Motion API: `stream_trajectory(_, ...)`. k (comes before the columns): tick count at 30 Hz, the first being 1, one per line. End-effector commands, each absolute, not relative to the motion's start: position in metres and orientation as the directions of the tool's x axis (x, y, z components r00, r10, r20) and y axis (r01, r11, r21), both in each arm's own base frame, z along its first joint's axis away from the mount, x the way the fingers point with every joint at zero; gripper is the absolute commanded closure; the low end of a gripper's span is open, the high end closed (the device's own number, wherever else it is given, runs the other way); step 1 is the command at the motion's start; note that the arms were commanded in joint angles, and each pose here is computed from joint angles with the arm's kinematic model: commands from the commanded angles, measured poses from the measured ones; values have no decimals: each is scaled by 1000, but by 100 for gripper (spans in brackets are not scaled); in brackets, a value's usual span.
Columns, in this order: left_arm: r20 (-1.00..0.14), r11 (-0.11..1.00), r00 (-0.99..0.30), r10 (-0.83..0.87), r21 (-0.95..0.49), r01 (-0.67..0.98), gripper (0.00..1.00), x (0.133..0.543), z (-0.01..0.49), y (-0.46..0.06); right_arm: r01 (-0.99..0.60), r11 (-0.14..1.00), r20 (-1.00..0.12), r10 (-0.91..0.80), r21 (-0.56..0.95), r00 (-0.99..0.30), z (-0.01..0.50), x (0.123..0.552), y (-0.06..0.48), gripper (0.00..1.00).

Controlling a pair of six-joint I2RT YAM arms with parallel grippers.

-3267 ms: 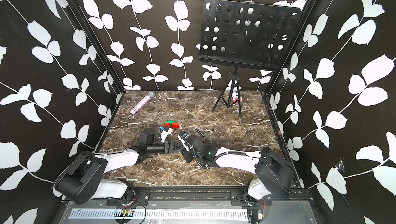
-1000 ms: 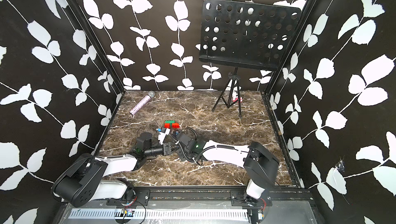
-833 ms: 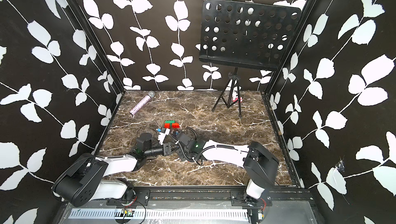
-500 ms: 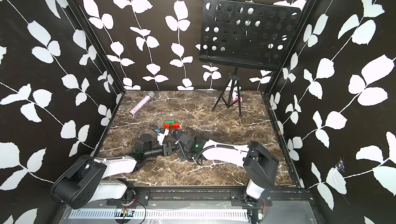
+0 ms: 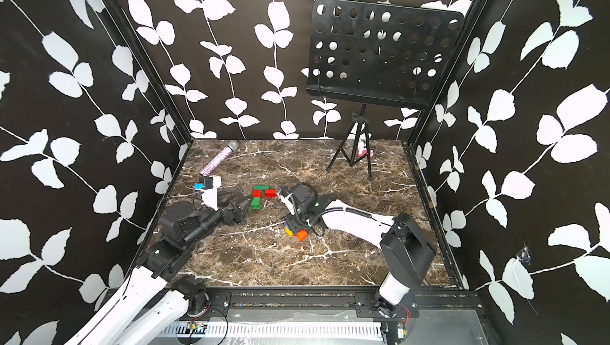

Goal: Assemble the letter r with lego
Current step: Adjust the lego brick.

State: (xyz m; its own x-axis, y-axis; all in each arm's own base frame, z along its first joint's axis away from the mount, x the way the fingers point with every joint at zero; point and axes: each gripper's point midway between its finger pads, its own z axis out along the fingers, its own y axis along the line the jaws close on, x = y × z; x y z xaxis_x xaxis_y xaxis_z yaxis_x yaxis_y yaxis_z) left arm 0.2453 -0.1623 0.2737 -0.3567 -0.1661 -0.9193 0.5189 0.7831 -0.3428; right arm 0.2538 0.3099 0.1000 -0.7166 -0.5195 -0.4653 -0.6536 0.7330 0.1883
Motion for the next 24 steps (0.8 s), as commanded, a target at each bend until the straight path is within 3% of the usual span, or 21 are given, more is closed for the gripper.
stream_trajectory(1,-914,841,-404,35,-191,506,19,253,243,-157,-689,662,-413,-563,294,-716,114,241,301,89)
stream_trajectory(4,-920,783,-373,116,-146,604,27,254,249,-183,-699,615,-435,-551,365,-712,135,248,302,89)
stream_trajectory(9,-936,690,-191,294,69,721,25,247,253,-222,-679,592,-539,-433,434,-722,185,274,291,88)
stream_trajectory(15,-970,568,0,244,143,811,24,233,246,-259,-665,531,-576,-354,525,-737,211,289,291,87)
stream_trajectory(24,-949,530,103,299,255,808,24,234,222,-281,-678,485,-603,-330,552,-726,227,298,304,86)
